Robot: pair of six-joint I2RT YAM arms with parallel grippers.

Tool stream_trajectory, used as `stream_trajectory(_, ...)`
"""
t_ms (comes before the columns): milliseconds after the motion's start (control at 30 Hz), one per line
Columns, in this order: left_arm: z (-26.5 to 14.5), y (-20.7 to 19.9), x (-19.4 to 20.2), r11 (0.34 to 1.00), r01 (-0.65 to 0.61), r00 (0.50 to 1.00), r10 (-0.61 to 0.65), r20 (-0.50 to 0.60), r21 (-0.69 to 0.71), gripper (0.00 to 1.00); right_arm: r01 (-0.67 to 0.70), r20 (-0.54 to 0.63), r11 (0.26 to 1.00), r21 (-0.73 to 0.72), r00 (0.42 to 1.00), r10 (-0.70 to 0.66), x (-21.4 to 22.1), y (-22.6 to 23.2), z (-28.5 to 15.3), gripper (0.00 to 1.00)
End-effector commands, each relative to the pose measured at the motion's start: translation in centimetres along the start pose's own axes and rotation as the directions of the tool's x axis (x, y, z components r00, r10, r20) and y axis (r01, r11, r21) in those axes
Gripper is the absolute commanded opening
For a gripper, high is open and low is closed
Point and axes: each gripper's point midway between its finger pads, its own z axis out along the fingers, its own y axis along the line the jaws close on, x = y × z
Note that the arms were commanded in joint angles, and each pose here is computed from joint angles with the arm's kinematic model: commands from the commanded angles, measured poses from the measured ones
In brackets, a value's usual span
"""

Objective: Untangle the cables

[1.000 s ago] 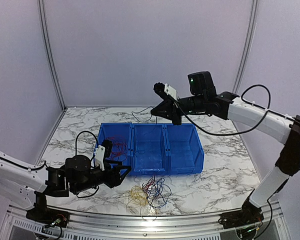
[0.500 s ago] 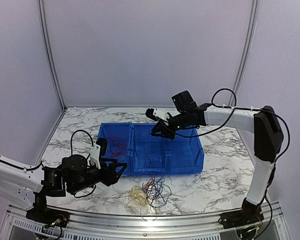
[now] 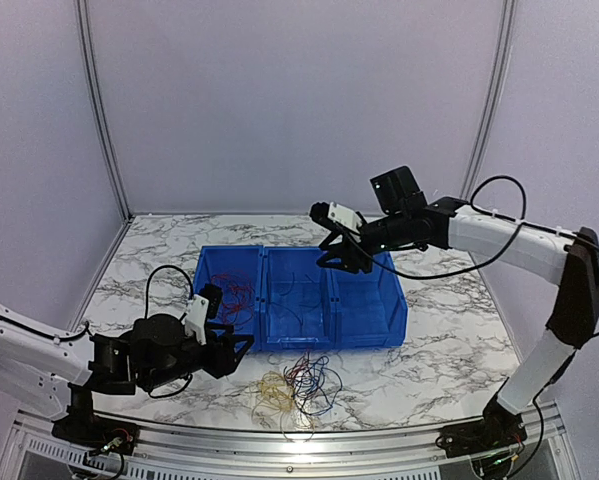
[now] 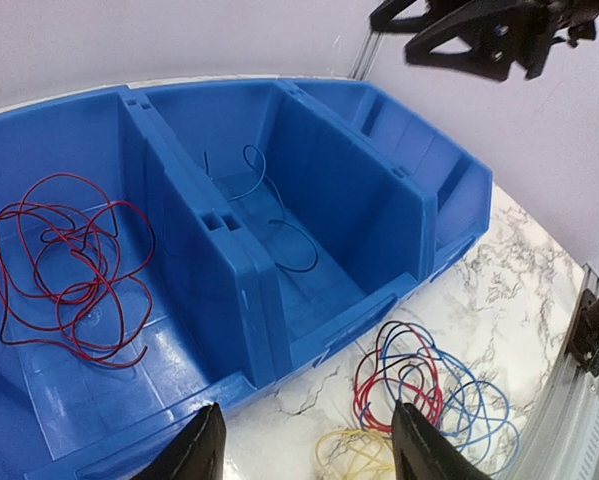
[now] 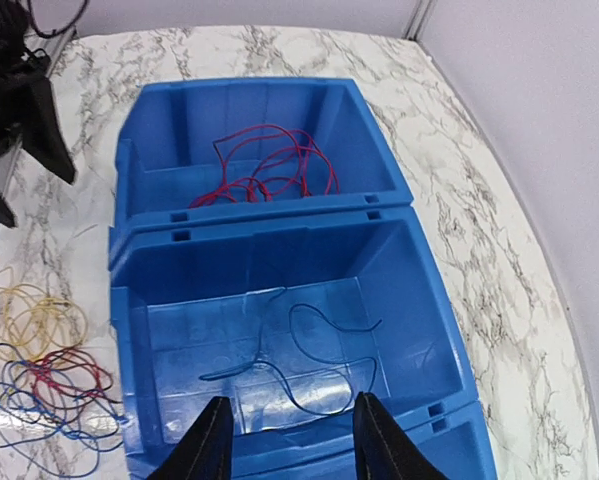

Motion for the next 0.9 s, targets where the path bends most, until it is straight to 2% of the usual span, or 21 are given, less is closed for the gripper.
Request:
stream_trajectory(0, 1.0, -1.1, 1.3, 0.996, -0.08, 0.994, 0.083, -0.073, 0.036, 0.59, 0.13, 0.011, 0.986, -0.102, 0.992, -0.129, -0.2, 5.4, -1.7, 0.41)
stream_trajectory(167, 1.8, -4.6, 5.1, 0.97, -0.093, 0.965, 0.144, -0.221, 0.225, 0.59, 0.314, -0.041, 0.92, -0.235, 0.942, -0.333, 3.5, 14.2, -0.9, 0.4)
stream_trajectory(333, 3.2, -6.3, 8.1, 0.955, -0.106, 0.934, 0.192, -0.303, 0.278, 0.61, 0.342, -0.118, 0.896, -0.282, 0.915, -0.387, 7.3, 17.3, 1.1, 0.45)
stream_trajectory(600, 4.9, -7.2, 8.2, 0.959, -0.113, 0.94, 0.188, -0.284, 0.259, 0.59, 0.292, -0.134, 0.902, -0.317, 0.928, -0.348, 8.8, 18.4, 3.3, 0.46)
stream_trajectory(767, 4.7, -7.4, 7.6, 0.953, -0.131, 0.947, 0.201, -0.249, 0.273, 0.5, 0.266, -0.132, 0.903, -0.337, 0.936, -0.325, 9.1, 18.8, 3.7, 0.46)
stream_trajectory(867, 4.3, -7.2, 7.1, 0.95, -0.151, 0.949, 0.217, -0.227, 0.275, 0.49, 0.254, -0.127, 0.902, -0.35, 0.941, -0.314, 9.0, 19.1, 3.6, 0.46)
